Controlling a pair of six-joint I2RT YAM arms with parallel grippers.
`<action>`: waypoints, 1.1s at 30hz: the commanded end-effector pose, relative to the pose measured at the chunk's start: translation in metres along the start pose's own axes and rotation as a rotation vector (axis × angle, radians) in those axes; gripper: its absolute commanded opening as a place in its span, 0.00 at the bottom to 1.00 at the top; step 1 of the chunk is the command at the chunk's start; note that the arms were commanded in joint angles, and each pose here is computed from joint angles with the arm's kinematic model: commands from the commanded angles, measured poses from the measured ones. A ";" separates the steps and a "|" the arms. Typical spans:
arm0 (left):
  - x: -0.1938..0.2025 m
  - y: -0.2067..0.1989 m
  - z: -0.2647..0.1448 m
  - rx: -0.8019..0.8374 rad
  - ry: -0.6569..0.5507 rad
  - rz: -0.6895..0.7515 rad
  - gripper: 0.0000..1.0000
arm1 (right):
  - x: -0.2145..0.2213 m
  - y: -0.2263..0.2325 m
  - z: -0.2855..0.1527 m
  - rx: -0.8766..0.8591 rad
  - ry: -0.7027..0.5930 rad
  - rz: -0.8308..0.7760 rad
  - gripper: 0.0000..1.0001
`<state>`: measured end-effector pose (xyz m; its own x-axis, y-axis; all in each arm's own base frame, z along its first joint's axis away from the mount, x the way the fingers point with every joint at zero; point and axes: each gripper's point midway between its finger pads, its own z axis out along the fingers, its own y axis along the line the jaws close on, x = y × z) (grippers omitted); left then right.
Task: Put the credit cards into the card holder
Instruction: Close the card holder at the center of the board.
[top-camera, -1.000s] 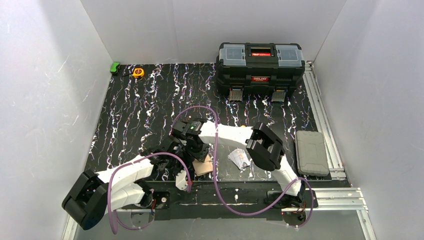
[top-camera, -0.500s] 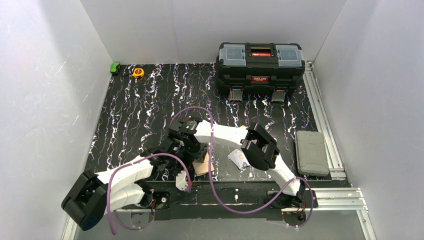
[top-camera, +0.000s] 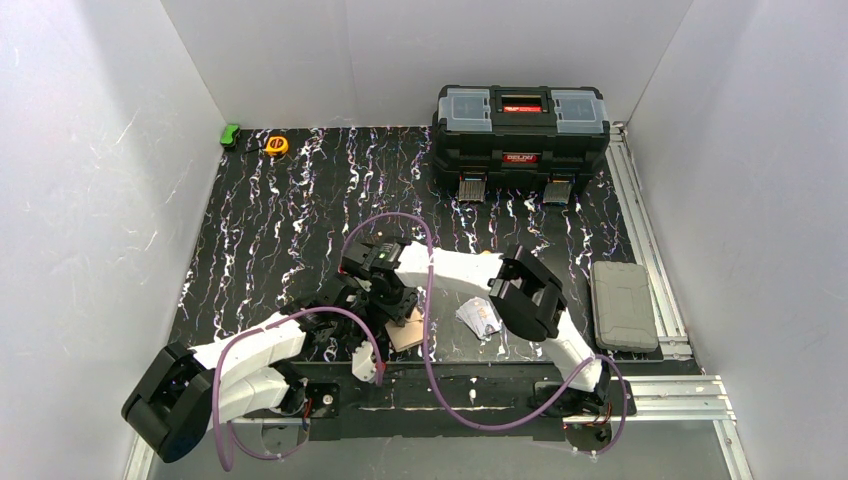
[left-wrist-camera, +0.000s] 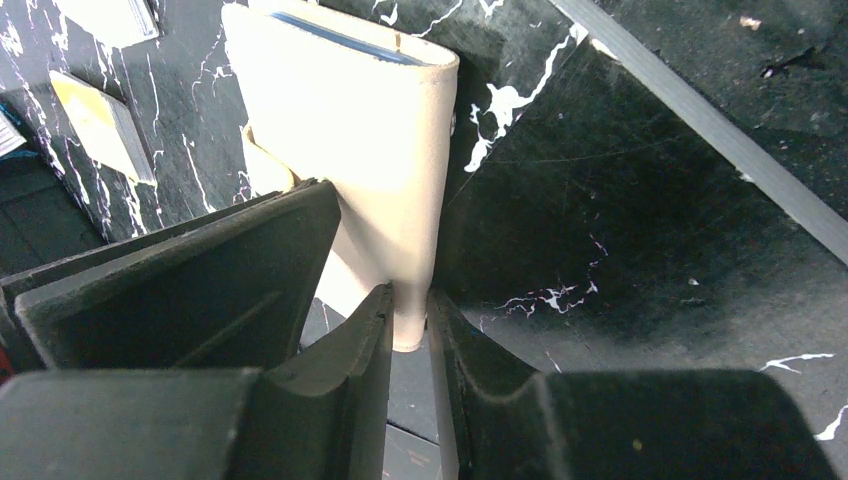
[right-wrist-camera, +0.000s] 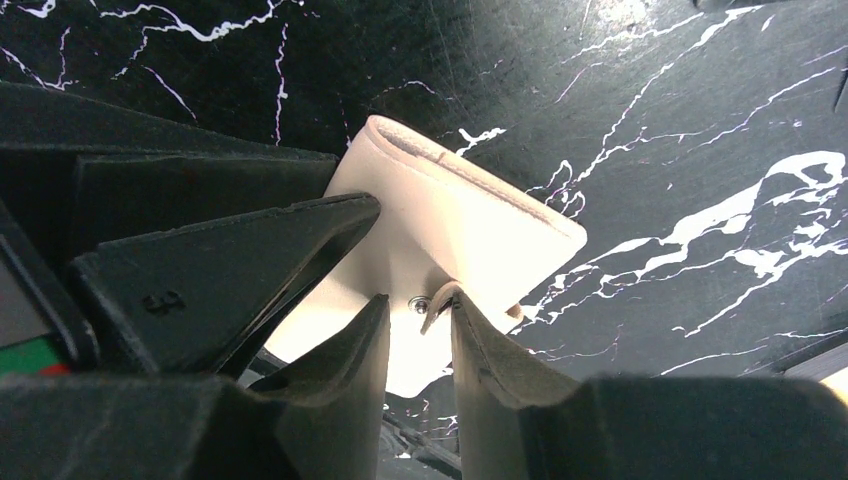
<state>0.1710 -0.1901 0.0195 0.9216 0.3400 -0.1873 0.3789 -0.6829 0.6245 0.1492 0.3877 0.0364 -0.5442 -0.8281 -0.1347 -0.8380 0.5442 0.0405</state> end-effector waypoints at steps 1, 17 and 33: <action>-0.008 -0.018 0.006 0.051 -0.030 -0.019 0.19 | -0.005 0.027 0.002 -0.027 -0.061 -0.061 0.37; -0.008 -0.022 0.007 0.057 -0.029 -0.013 0.19 | -0.017 0.021 -0.030 0.023 -0.177 -0.036 0.34; -0.007 -0.024 0.006 0.061 -0.021 -0.017 0.18 | -0.015 0.014 -0.037 0.057 -0.181 -0.015 0.25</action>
<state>0.1728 -0.1927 0.0194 0.9327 0.3233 -0.1596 0.3470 -0.6850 0.6406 0.1460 0.3987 0.0501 -0.5219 -0.8145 -0.2535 -0.8399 0.5426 -0.0142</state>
